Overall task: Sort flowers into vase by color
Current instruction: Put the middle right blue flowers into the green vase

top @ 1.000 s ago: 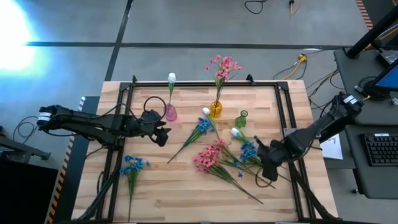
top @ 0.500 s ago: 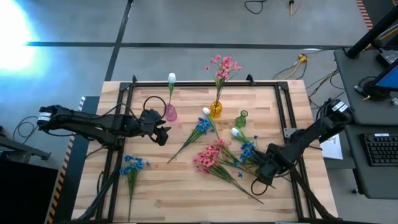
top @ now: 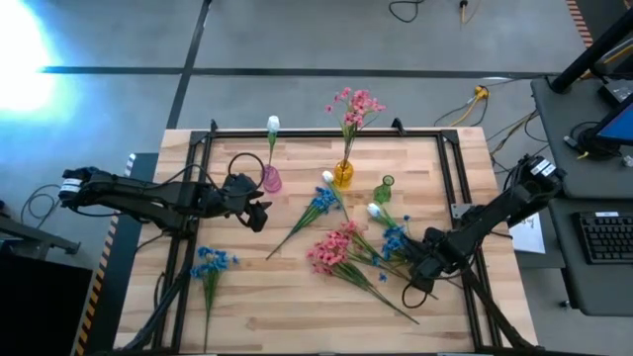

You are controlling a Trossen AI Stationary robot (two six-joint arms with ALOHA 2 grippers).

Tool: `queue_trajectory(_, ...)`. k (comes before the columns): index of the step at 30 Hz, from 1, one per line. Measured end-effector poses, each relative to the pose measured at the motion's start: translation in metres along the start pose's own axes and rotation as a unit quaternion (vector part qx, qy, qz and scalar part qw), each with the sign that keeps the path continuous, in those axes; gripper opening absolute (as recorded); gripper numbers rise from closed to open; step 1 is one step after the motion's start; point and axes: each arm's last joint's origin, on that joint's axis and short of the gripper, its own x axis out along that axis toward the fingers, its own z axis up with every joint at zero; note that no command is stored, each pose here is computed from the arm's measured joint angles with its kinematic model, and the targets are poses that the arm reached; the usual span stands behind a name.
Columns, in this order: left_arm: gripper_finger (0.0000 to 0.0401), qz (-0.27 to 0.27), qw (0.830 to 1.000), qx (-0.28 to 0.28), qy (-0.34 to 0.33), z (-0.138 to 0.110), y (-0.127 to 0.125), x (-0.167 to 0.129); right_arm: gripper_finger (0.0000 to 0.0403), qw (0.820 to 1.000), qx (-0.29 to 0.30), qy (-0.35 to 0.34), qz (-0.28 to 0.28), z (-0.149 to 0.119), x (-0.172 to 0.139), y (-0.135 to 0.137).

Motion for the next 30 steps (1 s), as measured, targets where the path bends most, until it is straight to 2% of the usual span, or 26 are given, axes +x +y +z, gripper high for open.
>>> queue_trajectory(6,0.0187,0.000,1.000,0.000,0.000,0.000,0.000,0.000,0.0185,1.000,0.014,-0.006,0.005,-0.003,0.002,-0.005)
queue_trajectory(21,0.0187,0.000,1.000,-0.002,0.000,0.000,0.000,0.000,0.0022,0.998,0.037,-0.021,0.044,-0.004,-0.014,-0.010)
queue_trajectory(30,0.0187,0.000,1.000,-0.003,0.000,0.000,0.000,0.000,0.0025,0.996,0.045,-0.027,0.068,-0.004,-0.028,-0.010)
